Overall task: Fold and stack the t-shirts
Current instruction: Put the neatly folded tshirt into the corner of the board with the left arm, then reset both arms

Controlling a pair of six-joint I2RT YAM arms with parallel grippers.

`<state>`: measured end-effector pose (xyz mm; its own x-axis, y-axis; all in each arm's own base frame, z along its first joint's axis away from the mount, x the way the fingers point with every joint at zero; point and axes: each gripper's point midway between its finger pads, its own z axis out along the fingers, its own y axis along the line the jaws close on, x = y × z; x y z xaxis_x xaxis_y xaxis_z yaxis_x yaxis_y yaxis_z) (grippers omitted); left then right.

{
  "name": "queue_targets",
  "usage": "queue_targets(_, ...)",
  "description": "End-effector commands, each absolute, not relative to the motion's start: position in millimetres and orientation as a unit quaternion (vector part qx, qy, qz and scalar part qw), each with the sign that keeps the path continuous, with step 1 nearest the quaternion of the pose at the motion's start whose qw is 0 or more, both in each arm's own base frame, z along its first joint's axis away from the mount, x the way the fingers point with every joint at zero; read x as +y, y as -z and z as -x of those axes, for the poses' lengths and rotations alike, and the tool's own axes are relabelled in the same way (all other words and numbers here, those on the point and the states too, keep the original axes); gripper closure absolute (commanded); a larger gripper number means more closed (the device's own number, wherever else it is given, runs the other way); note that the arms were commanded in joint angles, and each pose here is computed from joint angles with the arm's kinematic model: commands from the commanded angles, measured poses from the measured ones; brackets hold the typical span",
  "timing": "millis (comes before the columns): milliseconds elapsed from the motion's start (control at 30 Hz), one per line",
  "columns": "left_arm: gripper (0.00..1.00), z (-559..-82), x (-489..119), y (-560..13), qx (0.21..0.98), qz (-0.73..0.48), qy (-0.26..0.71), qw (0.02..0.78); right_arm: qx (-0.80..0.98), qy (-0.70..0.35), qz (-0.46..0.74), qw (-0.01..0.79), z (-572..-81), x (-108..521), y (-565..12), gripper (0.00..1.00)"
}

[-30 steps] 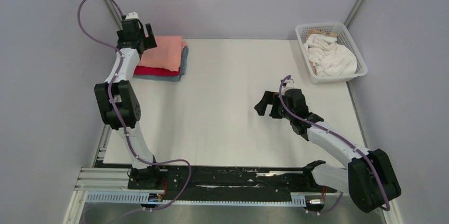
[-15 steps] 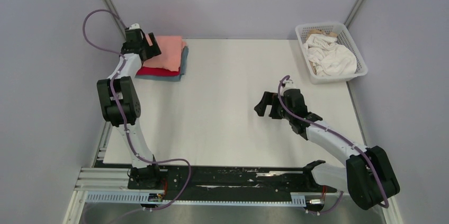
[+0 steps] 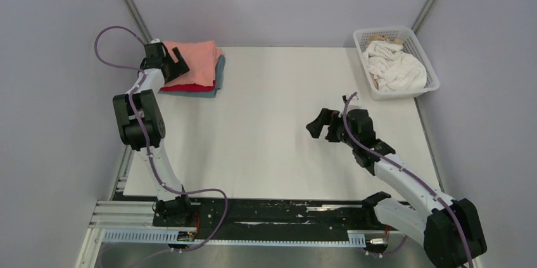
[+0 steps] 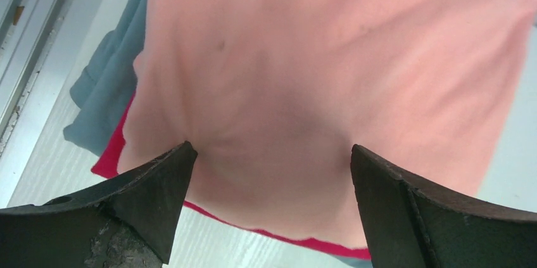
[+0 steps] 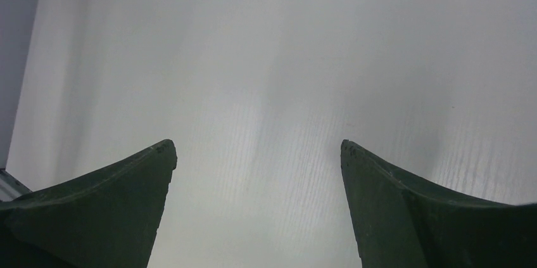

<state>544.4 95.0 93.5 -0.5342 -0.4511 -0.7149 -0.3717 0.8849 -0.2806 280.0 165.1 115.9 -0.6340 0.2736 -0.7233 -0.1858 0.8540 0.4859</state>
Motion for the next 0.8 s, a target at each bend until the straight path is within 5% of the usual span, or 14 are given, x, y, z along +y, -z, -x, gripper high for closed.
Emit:
queue_targets(0,0.00,-536,78,-201,0.829,0.229,0.105,0.500,0.840,-0.275,-0.045,0.465,-276,155,-145,0.00)
queue_targets(233,0.00,-436,8,-281,0.790,0.203,0.141,0.561,0.828,-0.243,-0.090,0.497,-265,128,-152,0.00)
queue_targets(500,0.00,-291,-113,-203,0.800,0.089,0.216,0.552,0.810,-0.229,-0.123,0.525,-252,108,-149,0.00)
queue_targets(767,0.00,-257,-102,-182,0.782,0.093,0.227,0.574,0.792,-0.222,-0.138,0.552,-252,98,-155,0.00)
